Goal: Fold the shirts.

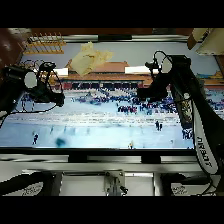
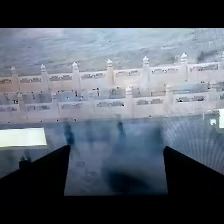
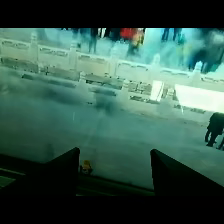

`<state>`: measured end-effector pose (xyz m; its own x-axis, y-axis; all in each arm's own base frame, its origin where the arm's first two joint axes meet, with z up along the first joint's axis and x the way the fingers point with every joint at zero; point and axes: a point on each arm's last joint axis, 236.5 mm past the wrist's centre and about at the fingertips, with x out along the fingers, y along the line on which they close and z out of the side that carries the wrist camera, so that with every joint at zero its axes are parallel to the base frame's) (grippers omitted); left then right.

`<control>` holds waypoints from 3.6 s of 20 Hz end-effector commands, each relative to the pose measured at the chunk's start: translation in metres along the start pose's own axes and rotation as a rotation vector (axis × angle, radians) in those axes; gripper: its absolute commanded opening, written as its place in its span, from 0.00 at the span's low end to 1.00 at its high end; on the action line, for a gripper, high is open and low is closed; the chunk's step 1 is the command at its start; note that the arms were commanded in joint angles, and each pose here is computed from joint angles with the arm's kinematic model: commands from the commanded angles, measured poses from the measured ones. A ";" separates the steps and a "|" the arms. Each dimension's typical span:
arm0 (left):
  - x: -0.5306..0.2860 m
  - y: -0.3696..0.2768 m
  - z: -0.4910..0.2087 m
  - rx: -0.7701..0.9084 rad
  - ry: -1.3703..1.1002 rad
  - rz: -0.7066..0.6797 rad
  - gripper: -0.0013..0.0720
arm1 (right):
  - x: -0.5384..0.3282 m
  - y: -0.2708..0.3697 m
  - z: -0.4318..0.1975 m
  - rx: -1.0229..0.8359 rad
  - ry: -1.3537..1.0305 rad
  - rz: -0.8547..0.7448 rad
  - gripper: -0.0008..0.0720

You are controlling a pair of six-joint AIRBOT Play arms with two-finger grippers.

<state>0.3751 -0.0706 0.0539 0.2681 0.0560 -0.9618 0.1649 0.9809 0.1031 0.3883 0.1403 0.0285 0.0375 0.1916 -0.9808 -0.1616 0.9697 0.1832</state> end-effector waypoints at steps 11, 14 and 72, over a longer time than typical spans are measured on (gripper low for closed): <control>0.000 0.000 0.000 0.000 0.001 0.001 1.00 | 0.000 0.000 -0.002 -0.001 0.008 -0.001 0.79; 0.000 0.000 0.000 0.000 0.001 0.001 1.00 | 0.000 0.003 -0.003 0.009 0.010 0.009 0.79; 0.206 -0.009 0.274 -0.840 -0.464 -0.627 0.33 | -0.010 0.063 0.028 0.056 -0.112 0.272 0.79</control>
<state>0.6888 -0.1133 -0.0737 0.7172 -0.3731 -0.5885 -0.2357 0.6649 -0.7087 0.4058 0.2039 0.0520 0.1123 0.4583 -0.8817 -0.1261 0.8867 0.4449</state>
